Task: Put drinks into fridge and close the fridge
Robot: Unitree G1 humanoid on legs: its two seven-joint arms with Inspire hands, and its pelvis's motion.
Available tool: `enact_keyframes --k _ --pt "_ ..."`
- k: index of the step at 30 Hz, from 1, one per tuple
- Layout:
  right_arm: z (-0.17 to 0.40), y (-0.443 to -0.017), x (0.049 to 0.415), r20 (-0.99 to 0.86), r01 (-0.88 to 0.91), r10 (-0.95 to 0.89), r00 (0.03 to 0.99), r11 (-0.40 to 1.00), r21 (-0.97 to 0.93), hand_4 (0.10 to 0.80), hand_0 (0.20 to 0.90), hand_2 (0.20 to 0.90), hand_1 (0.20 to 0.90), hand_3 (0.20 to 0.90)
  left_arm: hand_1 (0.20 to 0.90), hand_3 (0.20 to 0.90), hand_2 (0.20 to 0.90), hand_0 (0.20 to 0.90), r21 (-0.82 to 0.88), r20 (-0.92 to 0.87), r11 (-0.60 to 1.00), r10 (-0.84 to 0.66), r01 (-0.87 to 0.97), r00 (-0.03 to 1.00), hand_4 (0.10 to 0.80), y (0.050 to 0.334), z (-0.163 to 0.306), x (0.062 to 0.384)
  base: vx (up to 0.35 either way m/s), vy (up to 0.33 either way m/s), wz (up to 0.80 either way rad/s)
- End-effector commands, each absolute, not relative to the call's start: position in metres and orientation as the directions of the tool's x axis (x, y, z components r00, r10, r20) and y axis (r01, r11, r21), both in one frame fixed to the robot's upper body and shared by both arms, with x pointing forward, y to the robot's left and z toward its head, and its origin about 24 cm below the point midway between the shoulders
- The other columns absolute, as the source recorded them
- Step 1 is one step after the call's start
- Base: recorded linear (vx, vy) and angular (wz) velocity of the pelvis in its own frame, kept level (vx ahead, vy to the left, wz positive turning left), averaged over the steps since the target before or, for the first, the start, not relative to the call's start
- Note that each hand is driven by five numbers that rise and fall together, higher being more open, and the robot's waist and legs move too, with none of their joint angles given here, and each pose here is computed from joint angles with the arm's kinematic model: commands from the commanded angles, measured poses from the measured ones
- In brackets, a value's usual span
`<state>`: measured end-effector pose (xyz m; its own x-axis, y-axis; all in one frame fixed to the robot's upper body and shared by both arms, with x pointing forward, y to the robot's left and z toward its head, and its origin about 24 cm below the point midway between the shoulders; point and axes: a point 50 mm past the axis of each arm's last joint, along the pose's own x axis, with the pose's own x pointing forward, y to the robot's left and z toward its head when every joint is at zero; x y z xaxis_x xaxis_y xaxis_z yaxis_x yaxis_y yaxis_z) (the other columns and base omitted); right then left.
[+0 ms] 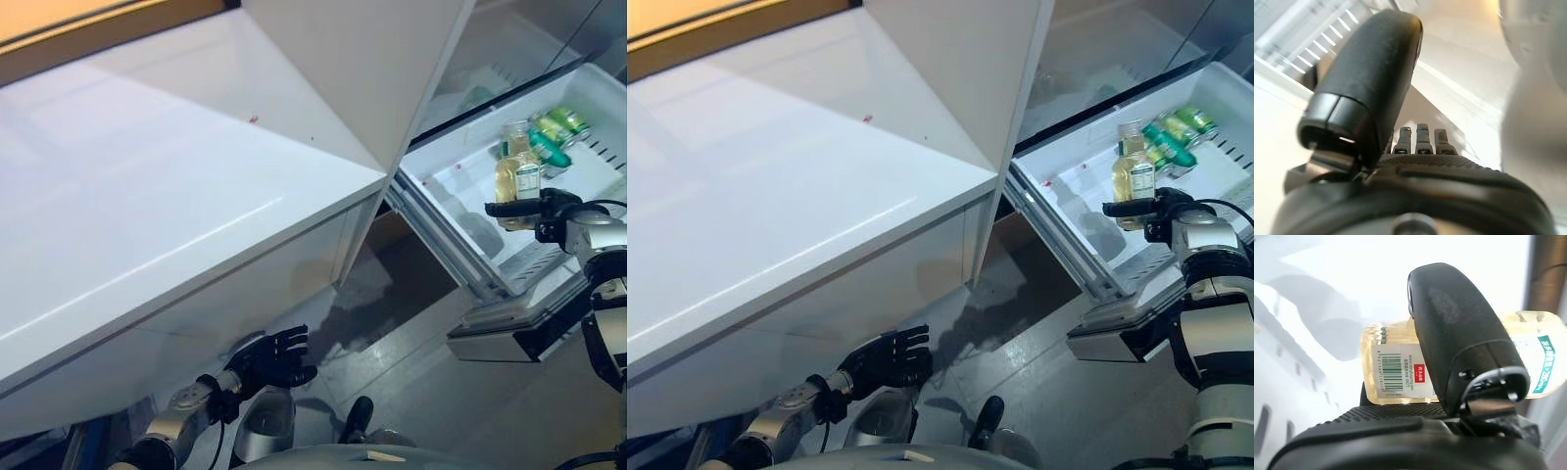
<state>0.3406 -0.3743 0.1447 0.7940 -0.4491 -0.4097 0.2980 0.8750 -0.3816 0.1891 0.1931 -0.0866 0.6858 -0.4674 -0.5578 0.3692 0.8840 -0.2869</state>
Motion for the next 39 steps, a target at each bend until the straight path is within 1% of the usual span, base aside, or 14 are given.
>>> enact_keyframes --k 1,6,12,18,22,34,39 --pt "0.256 -0.393 0.34 -0.078 0.423 -0.511 0.856 0.779 -0.464 0.1 0.3 0.3 0.3 0.2 0.9 0.9 0.9 0.9 -0.213 -0.493 0.905 -0.425 0.368 0.759 0.8 0.205 -0.073 0.2 -0.033 -0.032 0.09" --pt "0.244 -0.406 0.329 -0.137 0.399 -0.55 0.824 0.735 -0.549 0.1 0.3 0.3 0.3 0.2 0.9 0.9 0.9 0.9 -0.173 -0.547 0.959 -0.284 0.226 0.788 0.8 0.226 -0.083 0.193 -0.045 -0.001 0.04" --pt "0.238 -0.411 0.324 -0.195 0.326 -0.572 0.797 0.679 -0.658 0.1 0.3 0.3 0.3 0.2 0.9 0.9 0.9 0.9 -0.115 -0.584 0.981 -0.196 0.159 0.788 0.8 0.24 -0.088 0.189 -0.042 0.016 0.0" --pt "0.239 -0.412 0.322 -0.23 0.271 -0.579 0.782 0.648 -0.712 0.1 0.3 0.3 0.3 0.2 0.9 0.9 0.9 0.9 -0.096 -0.59 0.984 -0.177 0.149 0.788 0.8 0.245 -0.087 0.191 -0.036 0.003 0.0" --pt "0.238 -0.413 0.322 -0.262 0.195 -0.587 0.766 0.601 -0.775 0.1 0.3 0.3 0.3 0.2 0.9 0.9 0.9 0.9 -0.076 -0.594 0.987 -0.156 0.138 0.789 0.8 0.249 -0.085 0.195 -0.05 -0.01 0.0" --pt "0.21 -0.399 0.333 -0.364 0.1 -0.537 0.761 0.652 -0.752 0.1 0.3 0.3 0.3 0.2 0.9 0.9 0.9 0.9 -0.09 -0.592 0.986 -0.164 0.137 0.789 0.8 0.243 -0.086 0.199 -0.006 0.007 0.01" --pt "0.203 -0.395 0.336 -0.373 0.091 -0.532 0.76 0.656 -0.75 0.1 0.3 0.3 0.3 0.2 0.9 0.9 0.9 0.9 -0.099 -0.586 0.985 -0.174 0.143 0.791 0.8 0.241 -0.086 0.2 -0.003 0.005 0.01"
